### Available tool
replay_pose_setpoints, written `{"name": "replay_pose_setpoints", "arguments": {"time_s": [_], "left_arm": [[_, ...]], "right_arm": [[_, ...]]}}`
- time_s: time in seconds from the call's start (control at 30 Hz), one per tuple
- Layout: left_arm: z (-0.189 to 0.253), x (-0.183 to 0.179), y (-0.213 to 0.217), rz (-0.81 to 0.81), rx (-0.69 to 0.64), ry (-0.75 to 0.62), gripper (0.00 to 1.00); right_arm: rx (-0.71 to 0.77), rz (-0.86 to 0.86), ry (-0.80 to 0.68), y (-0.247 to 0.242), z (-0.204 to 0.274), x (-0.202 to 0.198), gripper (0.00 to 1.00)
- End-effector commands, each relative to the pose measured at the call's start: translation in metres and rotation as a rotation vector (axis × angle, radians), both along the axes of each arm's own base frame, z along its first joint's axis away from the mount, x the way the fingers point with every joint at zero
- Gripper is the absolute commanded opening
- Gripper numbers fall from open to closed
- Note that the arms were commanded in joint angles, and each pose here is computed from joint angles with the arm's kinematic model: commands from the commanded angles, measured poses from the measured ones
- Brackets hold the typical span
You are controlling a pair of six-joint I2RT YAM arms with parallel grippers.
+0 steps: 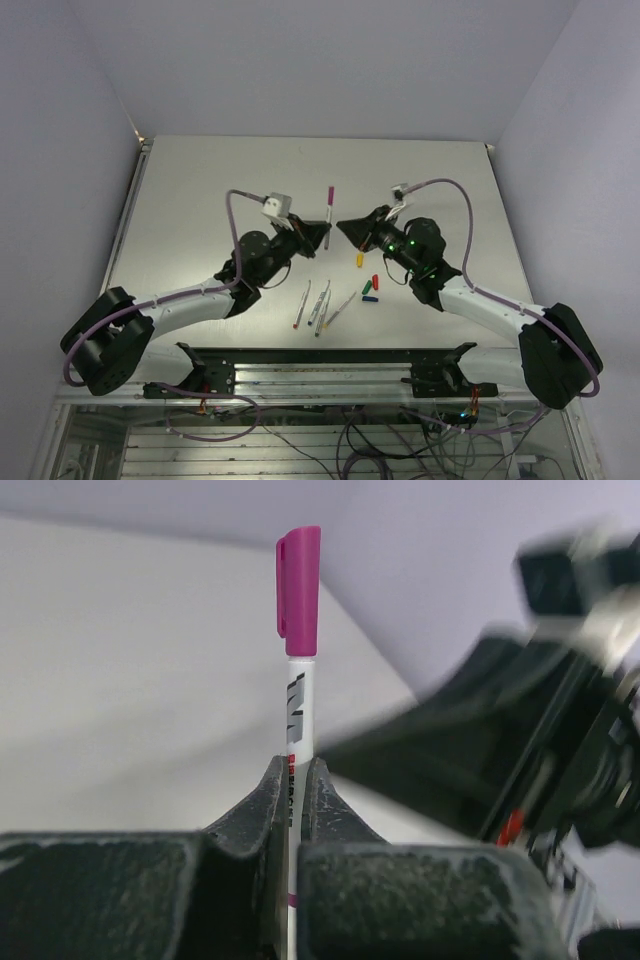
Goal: Insert the pens into the pen caps
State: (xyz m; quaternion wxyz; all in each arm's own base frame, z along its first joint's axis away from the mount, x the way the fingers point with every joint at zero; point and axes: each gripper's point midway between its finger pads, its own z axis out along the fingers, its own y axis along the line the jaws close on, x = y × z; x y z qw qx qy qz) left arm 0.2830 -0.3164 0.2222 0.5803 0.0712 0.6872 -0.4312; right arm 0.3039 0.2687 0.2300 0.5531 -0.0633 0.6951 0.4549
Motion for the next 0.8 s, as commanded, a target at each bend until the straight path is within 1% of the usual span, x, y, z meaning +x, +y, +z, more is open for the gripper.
{"name": "replay_pose_setpoints", "arguments": {"time_s": [0.0, 0.07, 0.17, 0.23, 0.33, 0.47, 0.5, 0.53, 0.67, 0.7, 0.73, 0.77], "left_arm": [[0.09, 0.02, 0.021, 0.079, -0.221, -0.195, 0.07], [0.096, 0.02, 0.018, 0.059, -0.232, -0.209, 0.07], [0.095, 0.021, 0.013, 0.037, -0.223, -0.205, 0.07], [0.086, 0.024, 0.015, 0.062, -0.19, -0.188, 0.07], [0.065, 0.035, 0.026, 0.141, -0.097, -0.127, 0.07], [0.022, 0.057, 0.049, 0.266, 0.077, -0.008, 0.07], [0.011, 0.061, 0.054, 0.287, 0.117, 0.022, 0.07], [0.0, 0.066, 0.061, 0.312, 0.158, 0.052, 0.07], [-0.044, 0.081, 0.084, 0.394, 0.312, 0.157, 0.07], [-0.054, 0.084, 0.089, 0.407, 0.343, 0.181, 0.07], [-0.061, 0.086, 0.092, 0.421, 0.373, 0.2, 0.07], [-0.071, 0.088, 0.096, 0.431, 0.407, 0.222, 0.07]], "right_arm": [[-0.182, 0.074, 0.159, 0.008, -0.062, -0.018, 0.0], [-0.203, 0.075, 0.177, 0.009, -0.071, -0.019, 0.0], [-0.193, 0.034, 0.175, 0.005, -0.072, -0.018, 0.0], [-0.191, -0.024, 0.164, -0.003, -0.068, -0.012, 0.0], [-0.2, -0.138, 0.147, -0.02, -0.06, -0.002, 0.0], [-0.19, -0.27, 0.133, -0.043, -0.051, 0.007, 0.3], [-0.193, -0.298, 0.133, -0.048, -0.051, 0.009, 0.44], [-0.194, -0.318, 0.136, -0.052, -0.051, 0.01, 0.51], [-0.166, -0.381, 0.179, -0.066, -0.055, 0.017, 0.69], [-0.147, -0.401, 0.202, -0.069, -0.057, 0.018, 0.76], [-0.125, -0.426, 0.229, -0.074, -0.059, 0.02, 0.84], [-0.112, -0.453, 0.256, -0.079, -0.063, 0.022, 0.89]]}}
